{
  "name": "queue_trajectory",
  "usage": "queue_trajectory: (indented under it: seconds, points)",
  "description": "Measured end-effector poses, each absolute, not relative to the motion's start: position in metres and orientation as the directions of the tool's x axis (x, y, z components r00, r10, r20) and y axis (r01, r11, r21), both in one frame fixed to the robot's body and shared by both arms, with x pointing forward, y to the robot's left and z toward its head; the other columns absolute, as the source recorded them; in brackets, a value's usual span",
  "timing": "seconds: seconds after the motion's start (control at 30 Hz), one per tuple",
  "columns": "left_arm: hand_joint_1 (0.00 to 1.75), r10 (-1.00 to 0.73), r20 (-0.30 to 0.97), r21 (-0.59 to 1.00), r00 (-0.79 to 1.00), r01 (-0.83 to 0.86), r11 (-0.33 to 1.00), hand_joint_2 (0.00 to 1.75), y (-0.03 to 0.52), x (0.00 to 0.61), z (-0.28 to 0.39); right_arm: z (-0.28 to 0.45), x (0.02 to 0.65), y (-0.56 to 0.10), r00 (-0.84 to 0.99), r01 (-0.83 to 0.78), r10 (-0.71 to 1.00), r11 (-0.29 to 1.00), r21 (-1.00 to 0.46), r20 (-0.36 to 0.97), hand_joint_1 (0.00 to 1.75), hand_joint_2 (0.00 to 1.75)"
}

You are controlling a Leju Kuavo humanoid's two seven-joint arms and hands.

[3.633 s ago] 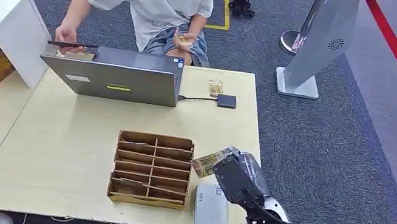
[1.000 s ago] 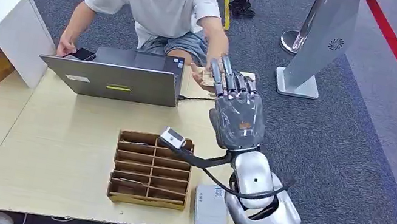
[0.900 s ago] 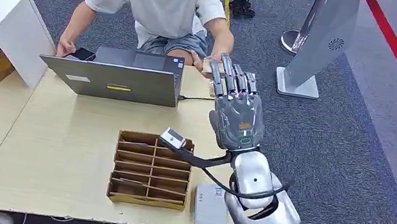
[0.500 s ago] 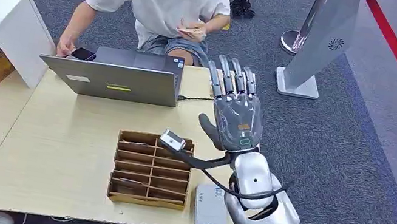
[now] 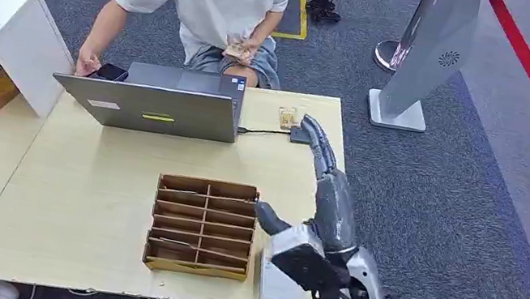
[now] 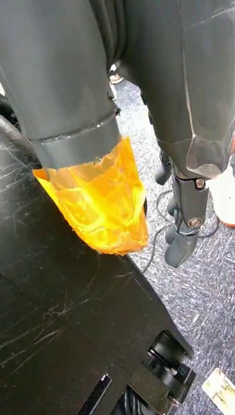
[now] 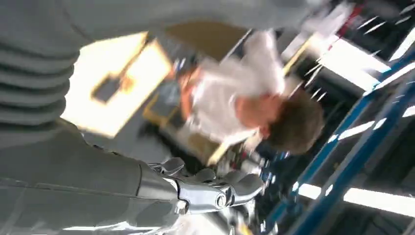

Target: Pass the card to the sensor for recognition and then transmit it.

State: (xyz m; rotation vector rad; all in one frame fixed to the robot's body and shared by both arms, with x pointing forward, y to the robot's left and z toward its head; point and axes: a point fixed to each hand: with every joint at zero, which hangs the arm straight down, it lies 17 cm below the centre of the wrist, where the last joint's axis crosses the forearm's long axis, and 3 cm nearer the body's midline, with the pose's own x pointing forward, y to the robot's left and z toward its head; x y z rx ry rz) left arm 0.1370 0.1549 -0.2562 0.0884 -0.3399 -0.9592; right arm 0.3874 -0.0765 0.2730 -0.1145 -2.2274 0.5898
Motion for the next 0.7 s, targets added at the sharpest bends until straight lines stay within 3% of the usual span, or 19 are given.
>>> queue_trajectory:
  seconds: [0.27, 0.7]
  points:
    - [0.0, -0.824, 0.223, 0.208, 0.52, 0.801, 0.562, 0.0, 0.158, 0.133, -0.258, 0.268, 0.367, -0.098, -0.593, -0.312, -0.058, 0.936, -0.162, 0.803, 0.0, 0.0]
    - [0.0, -0.839, 0.205, 0.218, 0.504, 0.812, 0.541, 0.0, 0.16, 0.136, -0.257, 0.253, 0.363, -0.095, -0.546, -0.349, -0.098, 0.93, -0.119, 0.832, 0.0, 0.0]
